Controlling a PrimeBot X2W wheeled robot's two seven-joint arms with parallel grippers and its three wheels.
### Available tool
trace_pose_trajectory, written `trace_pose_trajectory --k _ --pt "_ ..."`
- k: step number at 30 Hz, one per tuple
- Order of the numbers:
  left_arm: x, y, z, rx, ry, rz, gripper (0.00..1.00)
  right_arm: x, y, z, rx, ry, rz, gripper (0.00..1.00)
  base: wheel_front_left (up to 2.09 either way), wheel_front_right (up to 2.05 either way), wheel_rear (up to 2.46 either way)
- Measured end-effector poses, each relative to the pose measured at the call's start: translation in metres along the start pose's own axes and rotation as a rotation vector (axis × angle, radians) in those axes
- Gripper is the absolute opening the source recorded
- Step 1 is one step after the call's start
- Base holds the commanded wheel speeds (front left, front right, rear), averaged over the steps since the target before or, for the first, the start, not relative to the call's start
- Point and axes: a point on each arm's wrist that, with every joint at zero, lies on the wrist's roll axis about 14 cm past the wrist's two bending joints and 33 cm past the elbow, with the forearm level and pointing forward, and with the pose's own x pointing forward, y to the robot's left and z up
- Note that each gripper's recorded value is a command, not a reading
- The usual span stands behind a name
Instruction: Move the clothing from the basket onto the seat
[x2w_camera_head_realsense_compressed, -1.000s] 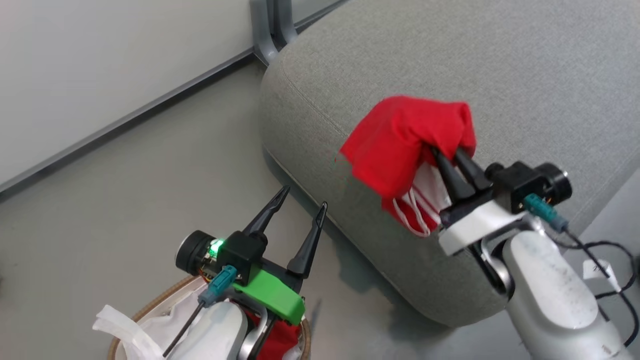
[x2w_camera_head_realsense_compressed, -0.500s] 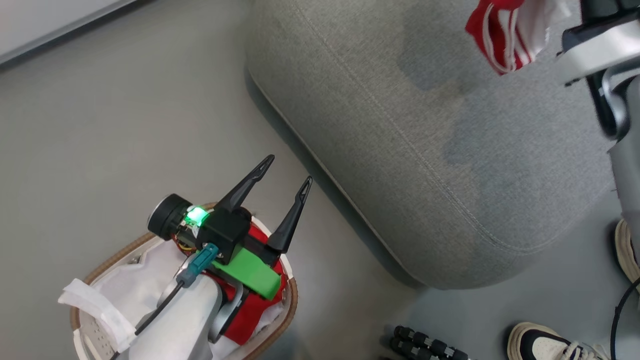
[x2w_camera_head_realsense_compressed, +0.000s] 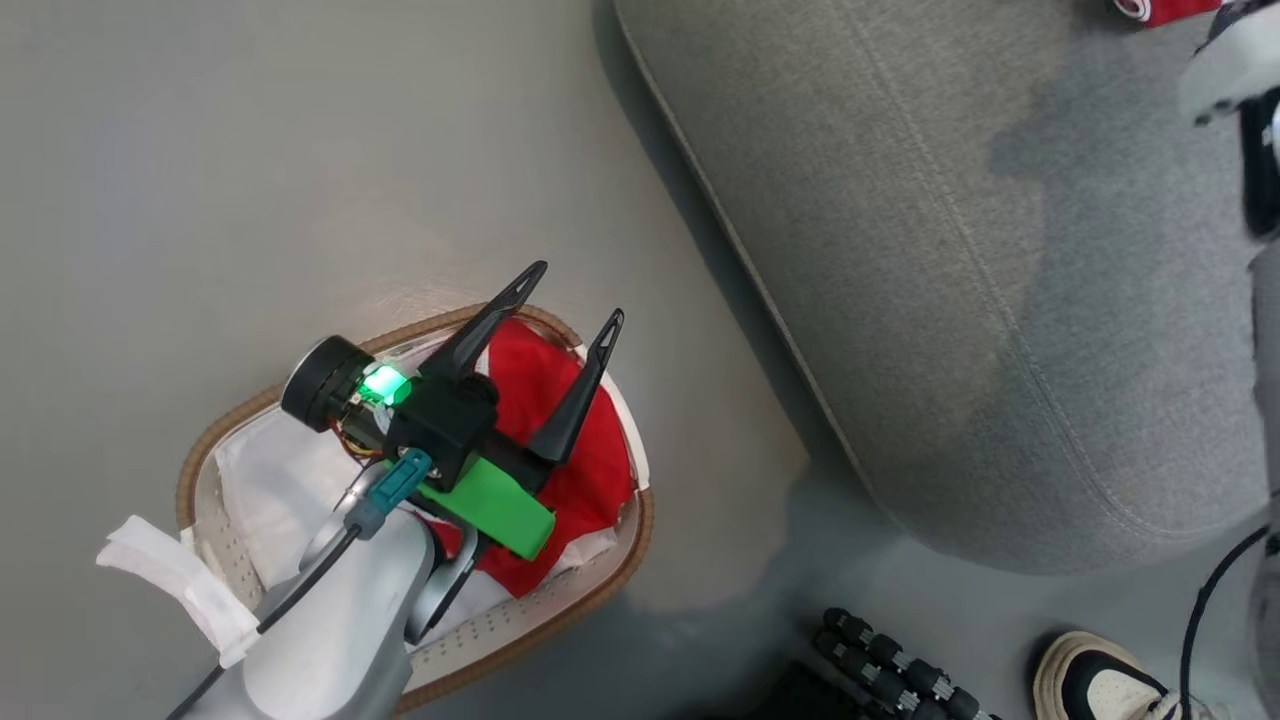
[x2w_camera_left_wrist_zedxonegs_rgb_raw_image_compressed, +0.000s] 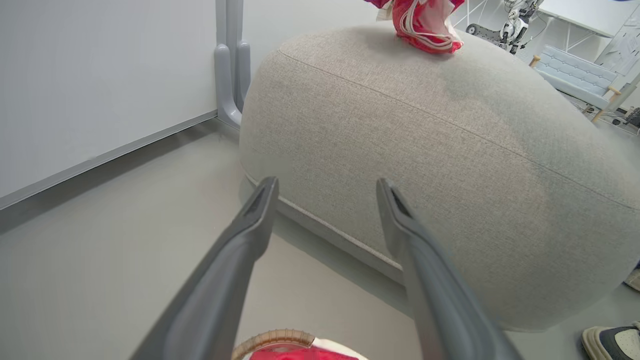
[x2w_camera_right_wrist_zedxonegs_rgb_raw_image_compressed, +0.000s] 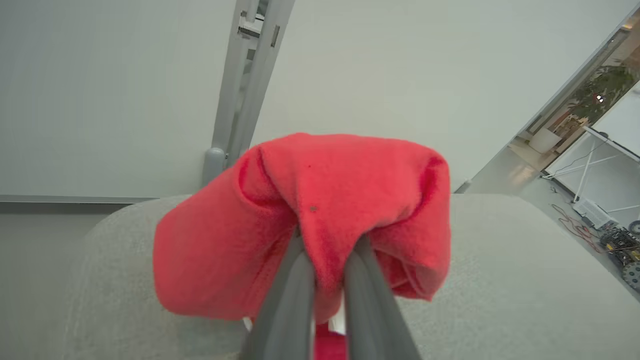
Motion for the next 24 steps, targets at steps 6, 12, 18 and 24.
trace_pose_trajectory --k 6,12,18,24 --pt "-0.015 0.015 -0.008 -0.017 0.031 0.07 1.0 -0.045 0.037 -0.081 0.085 0.196 0.036 0.0 0.0 0.0 0.0" --pt "-0.02 0.01 0.005 -0.008 0.021 0.097 1.0 -0.094 0.022 -0.106 0.141 0.272 -0.03 1.0 0.0 0.0 0.0" --pt "-0.03 0.005 0.021 0.003 0.008 0.152 1.0 -0.147 0.004 -0.118 0.181 0.323 -0.094 1.0 0.0 0.0 0.0" --pt "-0.063 0.016 0.039 0.006 -0.014 0.301 1.0 -0.174 0.006 -0.097 0.268 0.26 -0.1 1.0 0.0 0.0 0.0"
